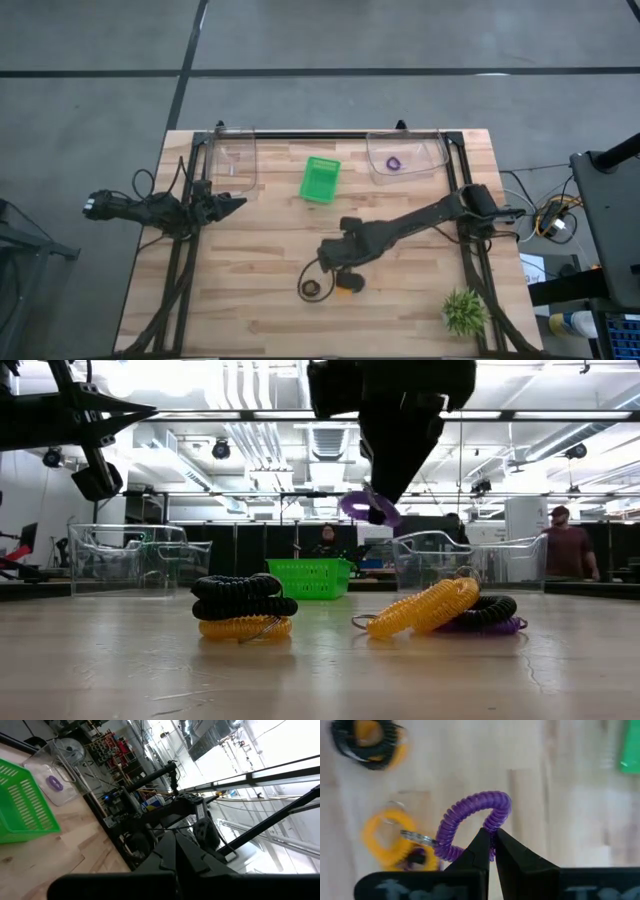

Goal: Sort spring keychains
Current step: Put the purple spring keychain into the right transparent bin

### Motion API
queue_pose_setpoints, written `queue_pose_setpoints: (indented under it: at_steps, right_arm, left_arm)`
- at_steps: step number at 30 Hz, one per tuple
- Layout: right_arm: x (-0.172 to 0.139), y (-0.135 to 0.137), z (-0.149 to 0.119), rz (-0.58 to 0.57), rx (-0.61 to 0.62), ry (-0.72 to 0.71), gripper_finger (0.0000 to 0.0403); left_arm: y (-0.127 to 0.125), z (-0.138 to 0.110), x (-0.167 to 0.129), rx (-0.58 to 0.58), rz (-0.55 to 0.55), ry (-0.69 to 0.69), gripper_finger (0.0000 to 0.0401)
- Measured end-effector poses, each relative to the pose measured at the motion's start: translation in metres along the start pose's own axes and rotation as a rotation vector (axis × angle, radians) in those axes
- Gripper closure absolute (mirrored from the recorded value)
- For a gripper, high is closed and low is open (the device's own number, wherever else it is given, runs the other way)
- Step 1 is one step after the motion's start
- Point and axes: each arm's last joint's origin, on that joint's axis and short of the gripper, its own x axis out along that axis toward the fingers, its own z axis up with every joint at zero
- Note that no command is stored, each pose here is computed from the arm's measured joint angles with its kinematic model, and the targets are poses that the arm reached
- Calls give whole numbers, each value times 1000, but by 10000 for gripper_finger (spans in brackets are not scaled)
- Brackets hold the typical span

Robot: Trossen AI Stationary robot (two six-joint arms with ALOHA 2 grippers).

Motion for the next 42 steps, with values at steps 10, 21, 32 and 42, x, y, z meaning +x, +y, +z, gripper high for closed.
queue_pose_setpoints:
  at_steps: [10, 21, 32, 42]
  right_arm:
    - [-22, -60, -5, -83, 196, -36, 391]
    - [-42, -131, -20, -158, 355, -5, 391]
    - [-53, -209, -51, -256, 574, 24, 391]
    - [-60, -275, -84, -324, 760, 47, 391]
  left_arm:
    - [0, 0, 0, -2, -1, -1, 401]
    - [-1, 1, 0, -5, -8, -6, 401]
    - [-1, 0, 0, -4, -7, -5, 401]
    - [-1, 0, 0, -4, -7, -5, 401]
